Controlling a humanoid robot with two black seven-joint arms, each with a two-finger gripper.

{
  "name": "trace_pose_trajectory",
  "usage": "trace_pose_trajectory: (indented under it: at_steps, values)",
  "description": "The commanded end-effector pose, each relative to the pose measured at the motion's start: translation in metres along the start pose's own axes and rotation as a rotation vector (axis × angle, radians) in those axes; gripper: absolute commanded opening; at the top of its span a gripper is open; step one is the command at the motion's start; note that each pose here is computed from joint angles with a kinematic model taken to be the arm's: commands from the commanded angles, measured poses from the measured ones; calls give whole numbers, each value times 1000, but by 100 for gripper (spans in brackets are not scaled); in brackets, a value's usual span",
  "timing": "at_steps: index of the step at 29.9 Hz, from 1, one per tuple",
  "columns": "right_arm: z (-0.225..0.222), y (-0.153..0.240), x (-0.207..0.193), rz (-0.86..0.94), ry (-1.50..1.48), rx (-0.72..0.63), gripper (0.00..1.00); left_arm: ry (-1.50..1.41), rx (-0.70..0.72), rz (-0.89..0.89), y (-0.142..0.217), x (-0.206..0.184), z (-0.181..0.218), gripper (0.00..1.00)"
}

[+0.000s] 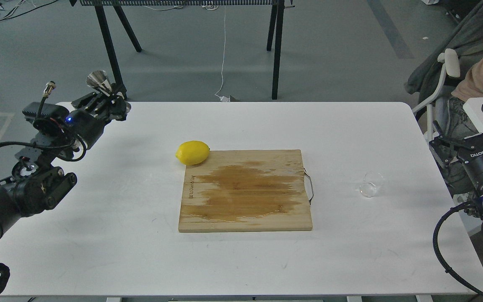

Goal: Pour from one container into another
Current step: 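Lift the jigger with the left gripper and carry it over the board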

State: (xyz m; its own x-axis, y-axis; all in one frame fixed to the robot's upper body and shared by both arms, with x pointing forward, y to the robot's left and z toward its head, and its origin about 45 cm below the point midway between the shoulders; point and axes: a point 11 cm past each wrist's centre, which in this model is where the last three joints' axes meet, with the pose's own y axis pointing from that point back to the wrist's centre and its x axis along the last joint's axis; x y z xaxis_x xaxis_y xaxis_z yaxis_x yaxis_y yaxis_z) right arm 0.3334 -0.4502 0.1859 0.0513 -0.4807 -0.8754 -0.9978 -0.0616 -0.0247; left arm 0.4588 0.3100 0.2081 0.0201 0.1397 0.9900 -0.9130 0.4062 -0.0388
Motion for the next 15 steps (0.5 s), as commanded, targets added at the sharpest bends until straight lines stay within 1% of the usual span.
trace_pose_trajectory:
  at_steps: [1,4,10,15]
  values:
    - [0,0,0,-1,0,-2,99,53,-126,42,-20,6,49,10]
    - [0,0,0,-1,0,0,99,104,-226,23,-32,-13,99,10]
    - [0,0,0,-1,0,-1,99,157,-370,-72,-30,-63,175,10]
    - [0,-1,-1,-2,0,0,99,207,-426,-131,-15,-100,216,10]
